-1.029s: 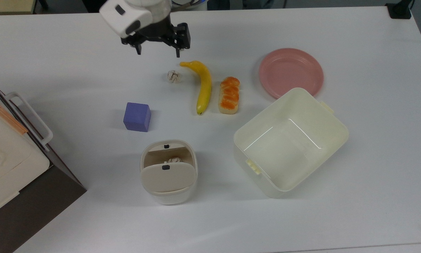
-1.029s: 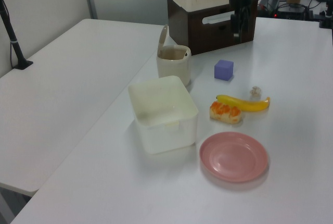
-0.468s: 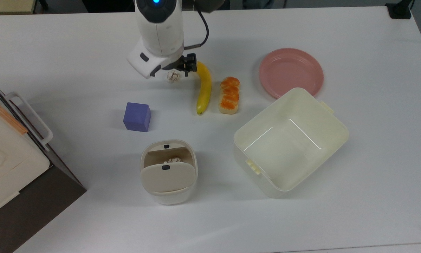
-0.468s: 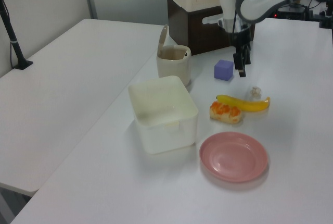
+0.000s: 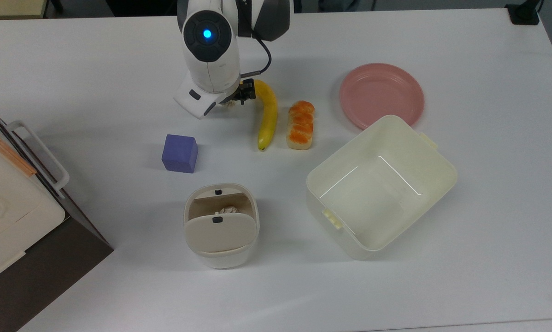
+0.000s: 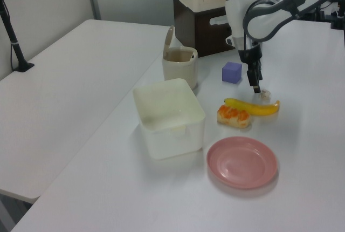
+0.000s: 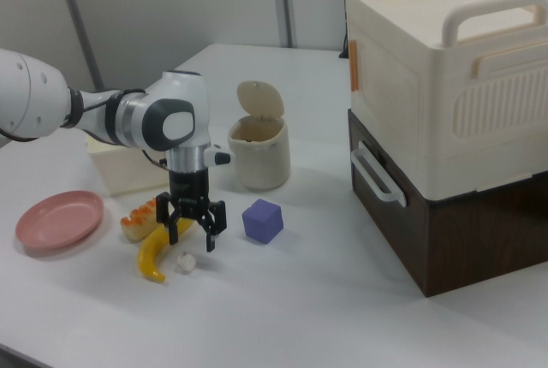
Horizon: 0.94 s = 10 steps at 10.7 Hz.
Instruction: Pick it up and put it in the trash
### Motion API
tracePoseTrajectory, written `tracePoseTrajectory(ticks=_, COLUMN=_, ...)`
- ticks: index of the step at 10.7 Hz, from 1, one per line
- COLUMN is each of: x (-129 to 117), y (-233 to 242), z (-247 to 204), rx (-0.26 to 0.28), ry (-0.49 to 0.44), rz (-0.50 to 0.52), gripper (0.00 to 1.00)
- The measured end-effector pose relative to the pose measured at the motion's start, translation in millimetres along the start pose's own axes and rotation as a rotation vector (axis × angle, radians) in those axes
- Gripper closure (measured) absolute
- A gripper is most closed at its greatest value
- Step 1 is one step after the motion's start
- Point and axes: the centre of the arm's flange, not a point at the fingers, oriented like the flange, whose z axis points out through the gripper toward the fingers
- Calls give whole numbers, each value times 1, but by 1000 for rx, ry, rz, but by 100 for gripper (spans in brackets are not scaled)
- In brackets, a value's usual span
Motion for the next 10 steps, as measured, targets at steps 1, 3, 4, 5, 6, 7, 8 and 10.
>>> tracePoseTrajectory(ticks=1, x=-3, y=-2, z=9, rx=-2, ry=-19, rz=-10, gripper=8)
tracePoseTrajectory(ticks=3, x=-5, y=-9, z=19, rx=-7, ry=-42, rz=-24, gripper=9)
tracePoseTrajectory(ticks=4, x=-5, y=-16, z=26, rx=-10, ry=-52, rz=-36, gripper=19)
tracePoseTrajectory(ticks=5, x=-4, y=-23, z=32, rx=-14, ry=-57, rz=-47, gripper=22)
tracePoseTrajectory(ticks=6, x=-3, y=-26, z=36, rx=-20, ry=-60, rz=-56, gripper=30)
tracePoseTrajectory(ticks=7, x=-2, y=-27, z=35, rx=-26, ry=-58, rz=-59, gripper=48)
tracePoseTrajectory(ticks=8, x=-2, y=-26, z=33, rx=-29, ry=-53, rz=-59, gripper=65)
tracePoseTrajectory(ticks=10, x=-1, y=-25, z=26, rx=-41, ry=-36, rz=-64, gripper=77)
